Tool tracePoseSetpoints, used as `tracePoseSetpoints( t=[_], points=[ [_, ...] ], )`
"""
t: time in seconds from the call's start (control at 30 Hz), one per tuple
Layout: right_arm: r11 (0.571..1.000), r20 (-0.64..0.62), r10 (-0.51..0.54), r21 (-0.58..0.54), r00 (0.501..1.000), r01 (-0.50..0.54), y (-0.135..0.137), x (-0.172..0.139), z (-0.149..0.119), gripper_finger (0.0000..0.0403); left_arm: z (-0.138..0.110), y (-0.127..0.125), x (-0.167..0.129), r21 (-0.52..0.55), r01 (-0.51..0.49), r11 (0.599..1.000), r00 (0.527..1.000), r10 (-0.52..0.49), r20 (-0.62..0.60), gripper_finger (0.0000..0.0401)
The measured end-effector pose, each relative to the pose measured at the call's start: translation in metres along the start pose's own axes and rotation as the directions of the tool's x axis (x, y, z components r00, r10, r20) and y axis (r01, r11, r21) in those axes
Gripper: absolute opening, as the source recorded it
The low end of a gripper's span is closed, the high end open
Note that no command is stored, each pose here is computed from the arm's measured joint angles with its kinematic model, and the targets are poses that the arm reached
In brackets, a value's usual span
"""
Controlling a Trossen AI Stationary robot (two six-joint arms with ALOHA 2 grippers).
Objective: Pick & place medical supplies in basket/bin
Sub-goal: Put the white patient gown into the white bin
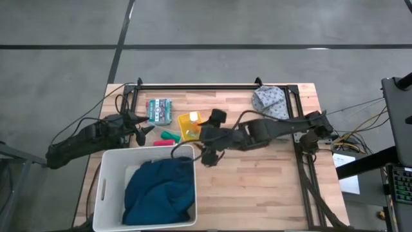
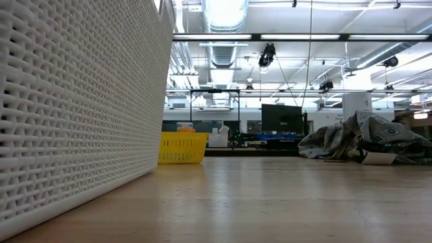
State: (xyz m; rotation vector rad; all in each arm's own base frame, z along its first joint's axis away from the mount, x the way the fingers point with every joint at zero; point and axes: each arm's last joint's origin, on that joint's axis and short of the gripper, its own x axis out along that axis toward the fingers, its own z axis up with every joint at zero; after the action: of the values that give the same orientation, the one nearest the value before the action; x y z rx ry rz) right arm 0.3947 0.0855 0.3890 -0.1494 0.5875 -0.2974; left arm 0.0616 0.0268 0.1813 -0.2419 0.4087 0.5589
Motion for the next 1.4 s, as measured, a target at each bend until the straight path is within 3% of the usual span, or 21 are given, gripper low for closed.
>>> tracePoseSetpoints(
  t=[0.3, 0.47, 0.67, 0.9, 1.13, 1.4],
  points=[
    [0.997, -0.133, -0.074, -0.003, 0.988, 0.074, -0.043, -0.013, -0.01, 0.0338, 0.0, 0.0, 0.0, 0.0, 0.001, 1.0, 1.0, -0.001, 0.0, 0.0271],
    [0.998, -0.161, -0.051, -0.053, 0.986, 0.043, -0.058, -0.014, -0.019, 0.0338, 0.0, 0.0, 0.0, 0.0, 0.0, 1.0, 1.0, 0.0, 0.0, 0.0271],
    [0.999, -0.144, -0.034, 0.022, 0.989, 0.038, -0.091, -0.016, -0.033, 0.0338, 0.0, 0.0, 0.0, 0.0, 0.0, 1.0, 1.0, 0.0, 0.0, 0.0271],
    [0.985, -0.163, -0.129, 0.095, 0.978, 0.146, -0.134, -0.019, -0.058, 0.0338, 0.0, 0.0, 0.0, 0.0, 0.0, 1.0, 1.0, 0.0, 0.0, 0.0271],
    [0.918, -0.247, -0.264, 0.233, 0.932, 0.322, -0.184, -0.016, -0.081, 0.0338, 0.0, 0.0, 0.0, 0.0, 0.001, 1.0, 1.0, -0.001, 0.0, 0.0271],
    [0.803, -0.373, -0.335, 0.368, 0.865, 0.469, -0.224, -0.019, -0.11, 0.0338, 0.0, 0.0, 0.0, 0.0, 0.0, 1.0, 1.0, 0.0, 0.0, 0.0271]
  ],
)
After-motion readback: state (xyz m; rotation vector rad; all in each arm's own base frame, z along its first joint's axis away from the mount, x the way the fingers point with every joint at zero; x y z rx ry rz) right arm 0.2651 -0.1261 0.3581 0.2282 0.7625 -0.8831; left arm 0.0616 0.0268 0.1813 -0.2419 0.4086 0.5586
